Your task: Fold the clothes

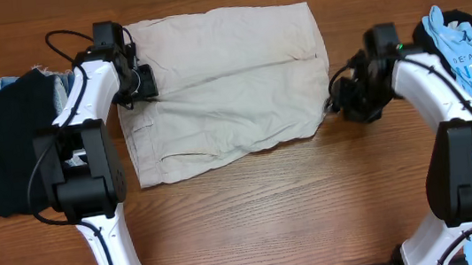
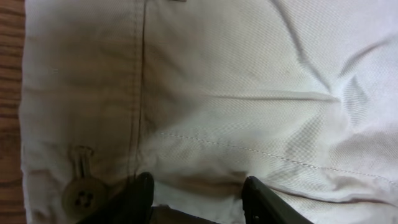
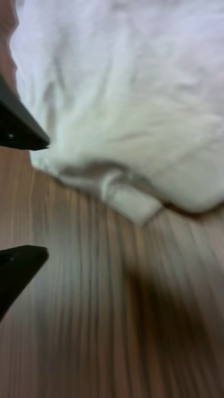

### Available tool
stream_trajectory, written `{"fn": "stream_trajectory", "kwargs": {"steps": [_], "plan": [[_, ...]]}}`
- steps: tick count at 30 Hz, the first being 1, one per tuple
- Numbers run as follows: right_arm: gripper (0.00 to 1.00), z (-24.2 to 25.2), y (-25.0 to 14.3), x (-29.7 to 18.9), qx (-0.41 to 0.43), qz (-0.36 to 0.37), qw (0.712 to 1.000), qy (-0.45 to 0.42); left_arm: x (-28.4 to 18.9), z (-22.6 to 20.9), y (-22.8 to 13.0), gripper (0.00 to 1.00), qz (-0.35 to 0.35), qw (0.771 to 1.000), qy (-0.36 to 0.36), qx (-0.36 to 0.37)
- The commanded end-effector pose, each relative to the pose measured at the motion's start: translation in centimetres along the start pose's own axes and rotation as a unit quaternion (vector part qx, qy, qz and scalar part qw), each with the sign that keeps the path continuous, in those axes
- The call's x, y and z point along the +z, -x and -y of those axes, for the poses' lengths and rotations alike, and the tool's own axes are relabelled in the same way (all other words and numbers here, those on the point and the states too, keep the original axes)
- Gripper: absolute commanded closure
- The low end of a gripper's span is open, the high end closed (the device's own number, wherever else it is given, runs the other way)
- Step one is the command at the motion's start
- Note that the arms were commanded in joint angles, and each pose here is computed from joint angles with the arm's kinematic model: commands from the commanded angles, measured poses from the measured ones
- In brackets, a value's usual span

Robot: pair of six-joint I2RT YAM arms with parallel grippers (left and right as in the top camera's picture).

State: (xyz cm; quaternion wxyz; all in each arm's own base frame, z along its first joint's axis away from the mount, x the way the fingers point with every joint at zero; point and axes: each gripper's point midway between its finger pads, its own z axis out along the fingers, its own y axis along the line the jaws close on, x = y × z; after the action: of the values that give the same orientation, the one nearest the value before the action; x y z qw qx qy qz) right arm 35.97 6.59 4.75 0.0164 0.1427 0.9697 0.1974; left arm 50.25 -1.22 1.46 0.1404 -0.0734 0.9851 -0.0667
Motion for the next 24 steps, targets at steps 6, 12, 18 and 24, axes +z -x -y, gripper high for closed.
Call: {"fn": "stream_trajectory", "kwargs": {"steps": [6, 12, 18, 24], "plan": [[0.39, -3.2, -1.0, 2.8, 0.062, -0.008, 0.99, 0.126, 0.5, -1.0, -0.7, 0.48, -0.01, 1.0, 0.013, 0.002], [0.82, -3.7, 0.2, 3.2, 0.063, 0.021, 0.988, 0.137, 0.5, -1.0, -0.8, 0.48, -0.012, 1.0, 0.014, 0.002], [0.96, -3.3, 0.6, 1.2, 0.028, 0.029, 0.991, 0.128, 0.5, -1.0, -0.9, 0.47, -0.014, 1.0, 0.014, 0.002], [0.96, -1.0, 0.7, -6.7, -0.013, 0.022, 1.0, 0.0, 0.5, -1.1, -0.8, 0.46, -0.013, 1.0, 0.014, 0.002]]}}
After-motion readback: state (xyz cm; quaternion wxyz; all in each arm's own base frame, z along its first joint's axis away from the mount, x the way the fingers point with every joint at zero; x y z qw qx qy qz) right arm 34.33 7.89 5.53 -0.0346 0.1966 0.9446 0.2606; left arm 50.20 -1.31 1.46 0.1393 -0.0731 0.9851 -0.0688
